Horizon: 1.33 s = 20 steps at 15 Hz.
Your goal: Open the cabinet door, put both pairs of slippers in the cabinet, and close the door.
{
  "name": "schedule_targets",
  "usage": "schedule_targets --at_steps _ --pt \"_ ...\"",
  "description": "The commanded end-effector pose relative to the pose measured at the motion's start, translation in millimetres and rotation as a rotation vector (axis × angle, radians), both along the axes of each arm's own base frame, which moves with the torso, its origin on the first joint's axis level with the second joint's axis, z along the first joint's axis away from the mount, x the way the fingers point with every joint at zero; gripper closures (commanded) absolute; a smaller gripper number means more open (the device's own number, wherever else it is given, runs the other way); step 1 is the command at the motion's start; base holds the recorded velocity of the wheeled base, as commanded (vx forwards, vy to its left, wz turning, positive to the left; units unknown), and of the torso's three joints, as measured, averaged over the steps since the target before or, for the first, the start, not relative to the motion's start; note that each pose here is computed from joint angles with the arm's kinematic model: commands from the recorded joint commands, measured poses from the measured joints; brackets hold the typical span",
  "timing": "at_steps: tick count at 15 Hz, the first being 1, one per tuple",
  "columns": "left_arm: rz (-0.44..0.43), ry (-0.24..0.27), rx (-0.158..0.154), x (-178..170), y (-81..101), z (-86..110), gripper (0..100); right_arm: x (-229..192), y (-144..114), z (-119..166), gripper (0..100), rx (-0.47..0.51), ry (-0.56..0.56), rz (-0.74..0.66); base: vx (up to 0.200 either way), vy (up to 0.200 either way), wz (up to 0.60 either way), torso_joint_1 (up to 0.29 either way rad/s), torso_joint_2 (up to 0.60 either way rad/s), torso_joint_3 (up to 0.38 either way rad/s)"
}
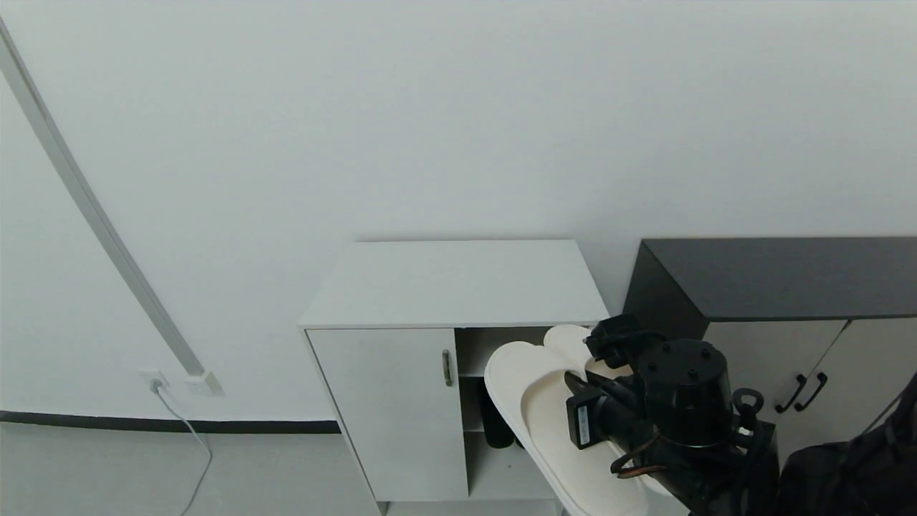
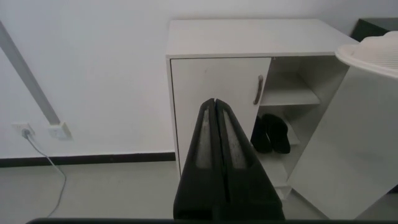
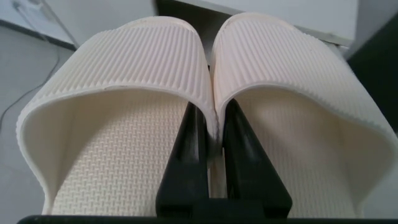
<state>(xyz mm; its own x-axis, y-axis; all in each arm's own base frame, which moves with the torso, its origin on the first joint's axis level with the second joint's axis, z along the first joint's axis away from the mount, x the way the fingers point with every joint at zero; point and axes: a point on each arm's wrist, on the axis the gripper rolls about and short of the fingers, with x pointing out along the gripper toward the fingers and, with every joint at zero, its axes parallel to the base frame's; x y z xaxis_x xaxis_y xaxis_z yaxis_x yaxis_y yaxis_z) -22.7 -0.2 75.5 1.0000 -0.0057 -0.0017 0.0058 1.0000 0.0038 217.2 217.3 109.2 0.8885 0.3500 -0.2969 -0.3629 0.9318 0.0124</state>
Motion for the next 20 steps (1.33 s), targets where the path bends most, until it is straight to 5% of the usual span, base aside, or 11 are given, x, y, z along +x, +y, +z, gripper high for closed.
schedule_targets --at_steps 1,14,20 --pt "0.0 0.0 -0.001 0.0 0.0 0.0 100 -0.4 0.7 -0.4 100 -0.001 0.002 0.004 0.0 0.0 0.0 0.0 0.0 0.0" --pt "0.0 0.0 -0.001 0.0 0.0 0.0 100 -4.3 1.2 -5.8 100 -0.017 0.015 0.012 0.0 0.0 0.0 0.0 0.0 0.0" --pt "0.0 0.0 -0.001 0.0 0.0 0.0 100 -4.8 3.5 -9.9 100 -0.025 0.023 0.019 0.0 0.0 0.0 -0.141 0.32 0.174"
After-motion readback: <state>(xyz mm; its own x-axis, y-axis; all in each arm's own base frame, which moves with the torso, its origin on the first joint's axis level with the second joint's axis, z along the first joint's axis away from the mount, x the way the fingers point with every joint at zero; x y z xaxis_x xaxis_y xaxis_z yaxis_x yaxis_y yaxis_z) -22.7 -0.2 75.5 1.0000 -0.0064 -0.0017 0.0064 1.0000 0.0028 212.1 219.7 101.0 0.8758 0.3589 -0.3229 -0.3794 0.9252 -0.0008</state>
